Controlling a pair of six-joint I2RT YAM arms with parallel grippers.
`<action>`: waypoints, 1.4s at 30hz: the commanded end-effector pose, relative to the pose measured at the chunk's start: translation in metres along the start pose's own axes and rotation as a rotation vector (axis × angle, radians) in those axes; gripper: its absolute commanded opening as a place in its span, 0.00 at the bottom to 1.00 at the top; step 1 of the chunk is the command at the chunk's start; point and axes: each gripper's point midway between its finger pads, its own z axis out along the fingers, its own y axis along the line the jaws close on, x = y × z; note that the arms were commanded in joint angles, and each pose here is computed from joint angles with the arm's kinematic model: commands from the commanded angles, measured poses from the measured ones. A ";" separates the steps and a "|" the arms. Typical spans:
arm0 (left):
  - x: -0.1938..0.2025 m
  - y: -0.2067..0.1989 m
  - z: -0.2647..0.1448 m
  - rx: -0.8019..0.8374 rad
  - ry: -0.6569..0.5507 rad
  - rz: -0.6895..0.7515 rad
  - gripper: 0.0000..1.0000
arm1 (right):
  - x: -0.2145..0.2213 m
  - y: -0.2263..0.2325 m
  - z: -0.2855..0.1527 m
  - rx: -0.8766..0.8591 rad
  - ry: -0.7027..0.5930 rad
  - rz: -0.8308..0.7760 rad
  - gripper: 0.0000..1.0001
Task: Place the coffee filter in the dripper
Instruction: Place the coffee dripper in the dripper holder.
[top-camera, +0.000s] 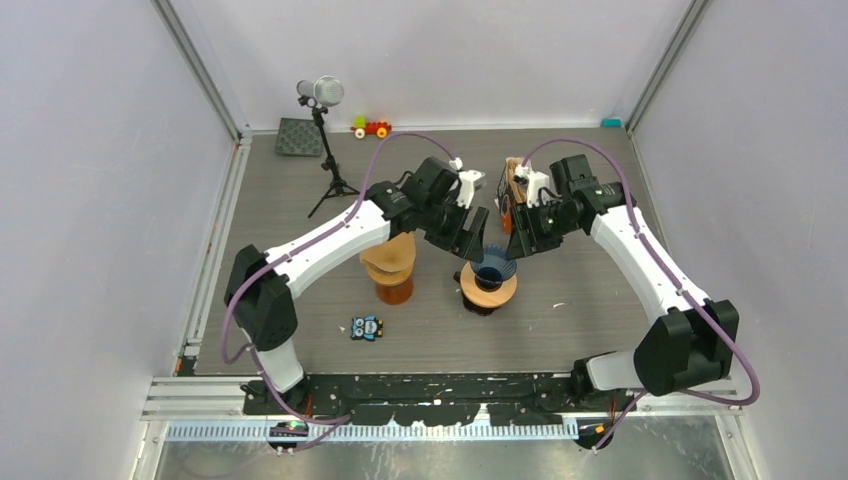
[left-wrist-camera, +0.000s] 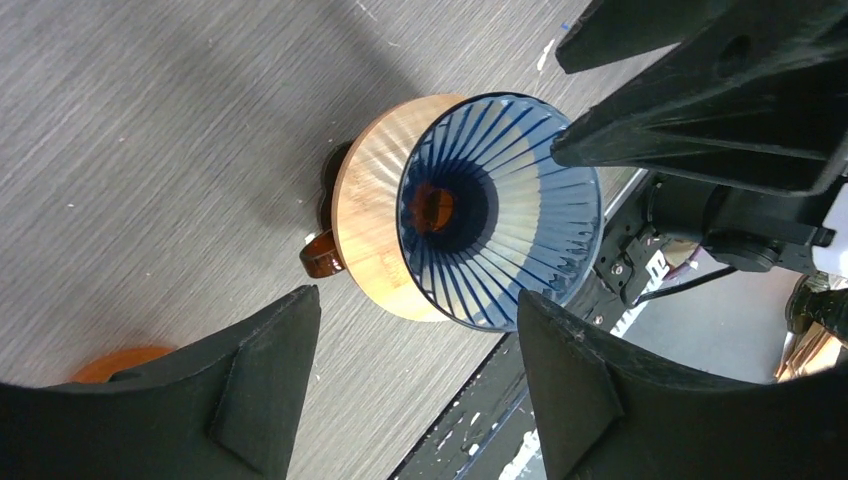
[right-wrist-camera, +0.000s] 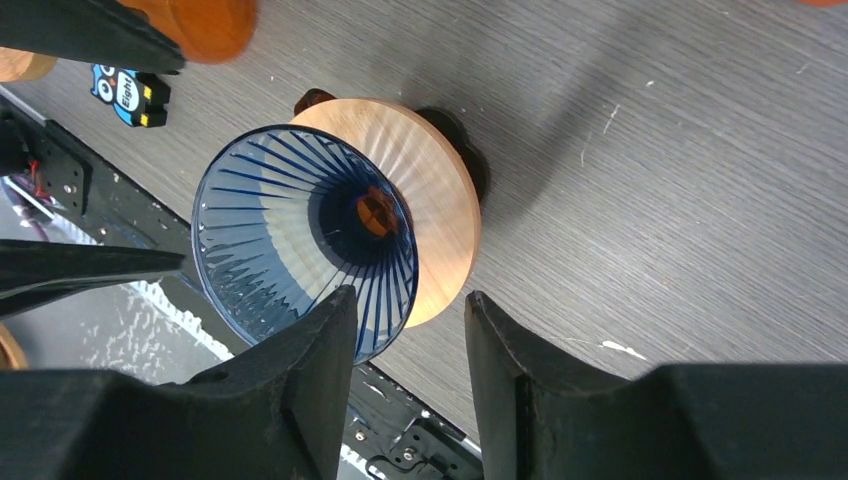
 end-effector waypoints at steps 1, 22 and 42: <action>0.005 0.002 0.015 0.003 0.017 -0.020 0.73 | -0.010 0.010 -0.001 -0.056 -0.020 -0.002 0.47; 0.021 -0.006 0.030 0.084 0.029 0.000 0.61 | 0.006 0.008 0.011 -0.083 0.016 -0.008 0.32; 0.020 -0.011 0.026 0.113 -0.003 0.026 0.41 | 0.009 0.015 0.009 -0.056 -0.030 -0.090 0.17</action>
